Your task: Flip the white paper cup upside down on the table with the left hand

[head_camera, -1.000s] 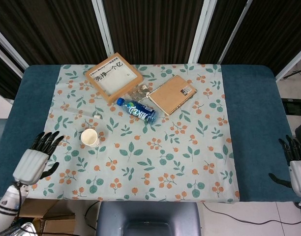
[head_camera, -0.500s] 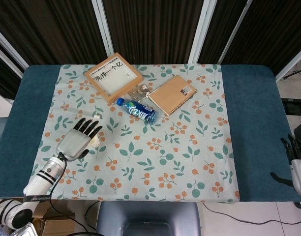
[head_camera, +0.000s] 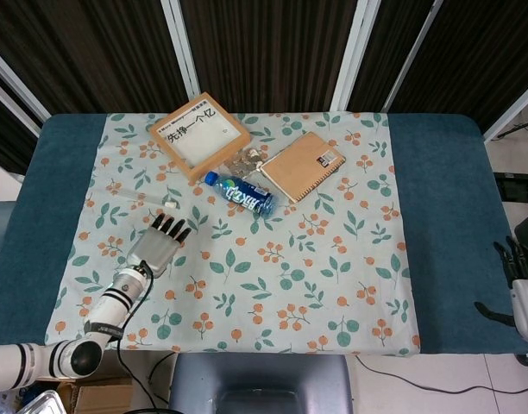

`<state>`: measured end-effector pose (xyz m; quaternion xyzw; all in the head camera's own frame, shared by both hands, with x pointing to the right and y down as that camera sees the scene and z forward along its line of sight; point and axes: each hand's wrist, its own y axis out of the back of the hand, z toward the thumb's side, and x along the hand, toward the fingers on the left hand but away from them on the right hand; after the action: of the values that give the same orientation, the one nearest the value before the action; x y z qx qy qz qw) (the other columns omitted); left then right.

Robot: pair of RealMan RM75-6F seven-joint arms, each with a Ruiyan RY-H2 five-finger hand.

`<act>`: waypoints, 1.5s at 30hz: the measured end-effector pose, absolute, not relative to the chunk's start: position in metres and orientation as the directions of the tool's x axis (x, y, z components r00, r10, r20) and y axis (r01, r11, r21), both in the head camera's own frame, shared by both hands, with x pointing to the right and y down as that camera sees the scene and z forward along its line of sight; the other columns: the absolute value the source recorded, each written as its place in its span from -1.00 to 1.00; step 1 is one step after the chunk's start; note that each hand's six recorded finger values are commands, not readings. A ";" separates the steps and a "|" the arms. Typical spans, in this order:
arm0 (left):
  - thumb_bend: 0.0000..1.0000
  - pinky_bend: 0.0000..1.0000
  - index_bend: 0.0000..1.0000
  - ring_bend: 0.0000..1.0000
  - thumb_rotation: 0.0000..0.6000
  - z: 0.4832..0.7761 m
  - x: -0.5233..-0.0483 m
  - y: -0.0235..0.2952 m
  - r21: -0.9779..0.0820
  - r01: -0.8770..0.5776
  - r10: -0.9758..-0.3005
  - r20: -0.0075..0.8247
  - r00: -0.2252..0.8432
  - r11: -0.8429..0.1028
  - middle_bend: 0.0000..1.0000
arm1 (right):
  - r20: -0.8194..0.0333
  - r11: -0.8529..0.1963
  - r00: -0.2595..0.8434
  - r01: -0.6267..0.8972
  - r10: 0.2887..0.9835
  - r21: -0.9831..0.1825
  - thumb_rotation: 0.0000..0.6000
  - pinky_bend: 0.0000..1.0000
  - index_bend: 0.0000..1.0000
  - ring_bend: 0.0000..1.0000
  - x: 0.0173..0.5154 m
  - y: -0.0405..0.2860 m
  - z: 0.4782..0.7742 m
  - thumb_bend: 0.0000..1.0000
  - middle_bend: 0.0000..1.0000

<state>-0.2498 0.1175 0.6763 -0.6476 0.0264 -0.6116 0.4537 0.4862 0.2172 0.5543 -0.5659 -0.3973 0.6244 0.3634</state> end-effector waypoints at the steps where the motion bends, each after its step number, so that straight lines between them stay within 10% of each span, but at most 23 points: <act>1: -0.43 -1.00 -1.00 -1.00 1.00 0.680 -0.249 0.116 -0.617 0.529 -0.592 0.768 0.244 -0.583 -1.00 | -0.419 -0.421 -0.096 -0.003 0.903 -0.907 1.00 -1.00 -1.00 -1.00 0.487 0.217 0.554 -0.86 -1.00; 16: -0.21 -1.00 -0.98 -1.00 1.00 0.700 -0.260 0.108 -0.543 0.634 -0.611 0.779 0.137 -0.550 -0.98 | -0.440 -0.441 -0.112 0.018 0.891 -0.897 1.00 -1.00 -1.00 -1.00 0.492 0.217 0.555 -0.86 -1.00; 30: 0.04 -1.00 -0.27 -0.95 1.00 0.703 -0.255 0.109 -0.604 0.569 -0.630 0.755 0.182 -0.559 -0.25 | -0.449 -0.449 -0.129 0.025 0.884 -0.893 1.00 -1.00 -1.00 -1.00 0.497 0.216 0.558 -0.86 -1.00; 45: 0.00 -1.00 -0.30 -0.92 1.00 0.679 -0.257 0.114 -0.670 0.042 -0.632 0.718 0.291 -0.741 -0.26 | -0.452 -0.453 -0.112 0.017 0.885 -0.891 1.00 -1.00 -1.00 -1.00 0.490 0.217 0.560 -0.86 -1.00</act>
<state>-0.2566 0.1137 0.6792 -0.7454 0.1981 -0.5613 0.3001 0.4896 0.2175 0.5603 -0.5711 -0.3948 0.6327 0.3429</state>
